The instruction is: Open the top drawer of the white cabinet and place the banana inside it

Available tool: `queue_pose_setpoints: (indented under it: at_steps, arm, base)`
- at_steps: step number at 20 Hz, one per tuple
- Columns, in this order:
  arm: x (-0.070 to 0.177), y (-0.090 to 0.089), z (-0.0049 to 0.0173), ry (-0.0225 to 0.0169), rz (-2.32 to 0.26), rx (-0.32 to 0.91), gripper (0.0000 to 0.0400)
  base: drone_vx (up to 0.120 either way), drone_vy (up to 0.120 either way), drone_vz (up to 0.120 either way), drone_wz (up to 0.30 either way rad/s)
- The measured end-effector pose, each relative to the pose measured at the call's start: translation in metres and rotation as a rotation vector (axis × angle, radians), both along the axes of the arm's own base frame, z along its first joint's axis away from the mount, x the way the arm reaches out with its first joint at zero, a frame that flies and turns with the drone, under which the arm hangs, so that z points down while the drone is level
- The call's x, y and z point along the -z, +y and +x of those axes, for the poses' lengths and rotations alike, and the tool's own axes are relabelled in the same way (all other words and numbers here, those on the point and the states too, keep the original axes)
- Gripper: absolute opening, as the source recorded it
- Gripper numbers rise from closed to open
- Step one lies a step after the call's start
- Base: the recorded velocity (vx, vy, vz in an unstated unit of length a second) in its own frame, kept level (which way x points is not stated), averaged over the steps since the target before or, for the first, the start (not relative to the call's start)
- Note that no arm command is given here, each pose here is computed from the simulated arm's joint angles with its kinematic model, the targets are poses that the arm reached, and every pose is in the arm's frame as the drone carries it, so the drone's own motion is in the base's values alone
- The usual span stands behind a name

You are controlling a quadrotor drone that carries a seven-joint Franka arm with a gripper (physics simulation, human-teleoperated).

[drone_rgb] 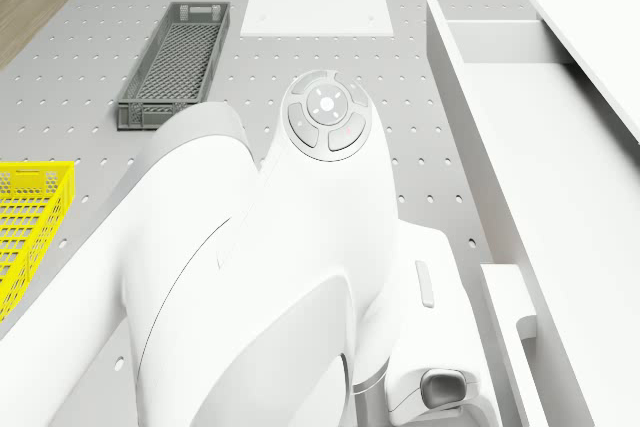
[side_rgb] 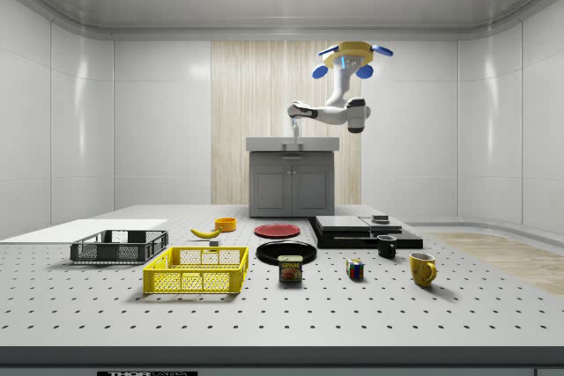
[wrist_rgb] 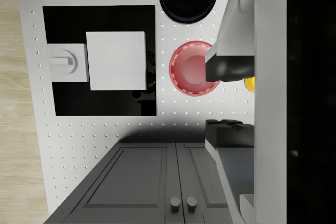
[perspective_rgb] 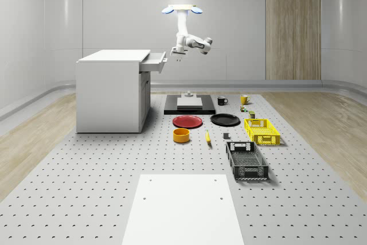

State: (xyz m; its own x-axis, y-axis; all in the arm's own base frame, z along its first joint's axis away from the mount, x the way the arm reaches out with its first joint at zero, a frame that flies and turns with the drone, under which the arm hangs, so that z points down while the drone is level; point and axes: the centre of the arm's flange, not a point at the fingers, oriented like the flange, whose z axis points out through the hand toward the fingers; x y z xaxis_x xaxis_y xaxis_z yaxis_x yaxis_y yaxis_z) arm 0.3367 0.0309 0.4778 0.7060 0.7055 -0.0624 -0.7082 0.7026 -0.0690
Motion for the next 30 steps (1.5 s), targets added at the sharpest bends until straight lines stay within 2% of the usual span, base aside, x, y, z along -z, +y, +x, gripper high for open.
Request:
queue_pose_setpoints:
  at_steps: [4,7,15,20,30]
  arm:
    - [0.0007,0.0048,0.0,0.0015,0.047,0.0,0.0105]
    - [0.0008,0.0067,0.0001,0.0021,0.066,0.001,0.0105]
    - [0.001,0.0086,0.0001,0.0028,0.085,0.001,0.0105]
    - [0.001,0.009,0.0001,0.003,0.089,0.001,0.0105]
    - [0.001,0.0092,0.0001,0.003,0.091,0.001,0.0105]
  base:
    - [0.12,-0.01,0.0,0.0]
    - [0.12,-0.107,0.0,0.0]
    - [0.0,0.0,0.0,0.0]
    - [0.112,0.0,0.0,0.0]
    - [0.12,0.116,0.0,0.0]
